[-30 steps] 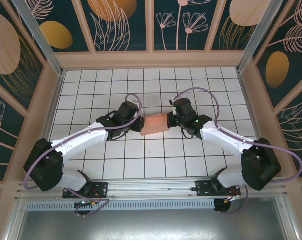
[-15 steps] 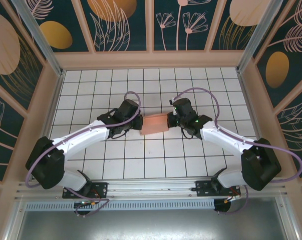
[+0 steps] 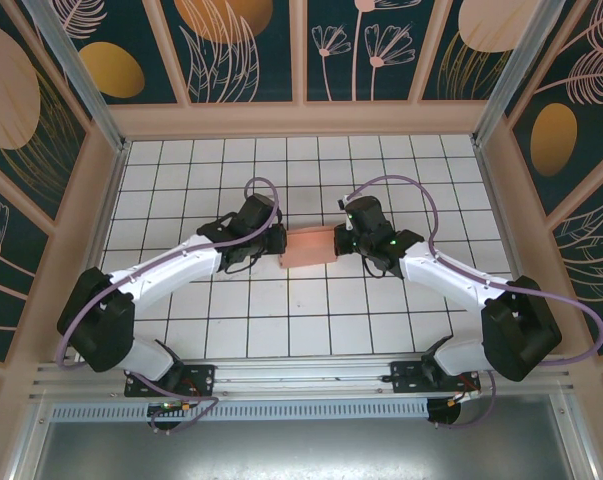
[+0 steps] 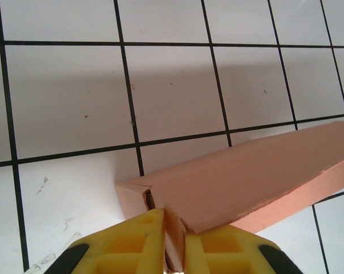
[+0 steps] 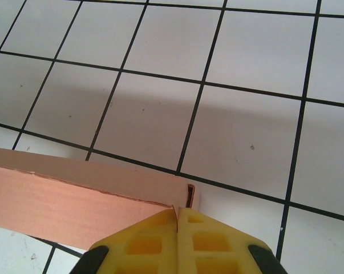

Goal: Fold the paper box

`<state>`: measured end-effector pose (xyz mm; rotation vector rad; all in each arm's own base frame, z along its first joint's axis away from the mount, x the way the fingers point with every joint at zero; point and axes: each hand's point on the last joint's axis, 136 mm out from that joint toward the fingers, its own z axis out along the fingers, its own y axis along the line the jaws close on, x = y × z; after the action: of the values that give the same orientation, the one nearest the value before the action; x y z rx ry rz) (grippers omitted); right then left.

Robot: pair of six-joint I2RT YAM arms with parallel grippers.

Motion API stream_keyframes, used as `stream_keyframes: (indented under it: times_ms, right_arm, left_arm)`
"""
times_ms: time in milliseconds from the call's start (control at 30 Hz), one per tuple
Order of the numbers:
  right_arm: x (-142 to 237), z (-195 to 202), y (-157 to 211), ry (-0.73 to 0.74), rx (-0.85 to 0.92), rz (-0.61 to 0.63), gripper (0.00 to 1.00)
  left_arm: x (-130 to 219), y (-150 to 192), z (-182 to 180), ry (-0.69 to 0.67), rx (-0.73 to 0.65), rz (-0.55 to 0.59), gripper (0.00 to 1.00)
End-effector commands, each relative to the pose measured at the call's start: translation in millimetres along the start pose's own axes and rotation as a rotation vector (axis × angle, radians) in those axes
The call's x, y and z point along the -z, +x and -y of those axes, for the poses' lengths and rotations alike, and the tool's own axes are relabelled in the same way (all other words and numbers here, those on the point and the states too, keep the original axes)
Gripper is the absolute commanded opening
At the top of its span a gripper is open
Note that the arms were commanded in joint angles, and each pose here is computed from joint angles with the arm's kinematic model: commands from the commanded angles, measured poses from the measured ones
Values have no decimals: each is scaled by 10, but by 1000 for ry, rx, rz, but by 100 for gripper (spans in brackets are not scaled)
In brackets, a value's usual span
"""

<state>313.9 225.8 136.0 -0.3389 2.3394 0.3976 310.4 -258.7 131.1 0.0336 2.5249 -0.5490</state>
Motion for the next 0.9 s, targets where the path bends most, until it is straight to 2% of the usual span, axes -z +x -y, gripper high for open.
stream_keyframes:
  times_ms: [0,167,300,367,467,667,867]
  right_arm:
    - [-19,-91,11,-12,27,-23,0]
    - [-29,-73,18,-3,29,-23,0]
    - [-36,-72,26,-3,27,-24,0]
    - [-40,-72,27,-4,27,-22,0]
    - [-49,-76,56,-10,38,-22,0]
    - [-68,-57,144,-9,55,-20,0]
    - [-71,-39,133,0,53,-10,0]
  left_arm:
    - [-3,-56,204,73,47,-17,14]
    - [5,-41,210,80,38,-22,14]
    - [-36,22,75,14,14,-40,16]
    - [-43,55,52,11,10,-46,20]
    - [-47,72,69,27,6,-47,32]
    - [57,-53,172,49,-23,-25,45]
    - [264,-251,168,22,-40,54,55]
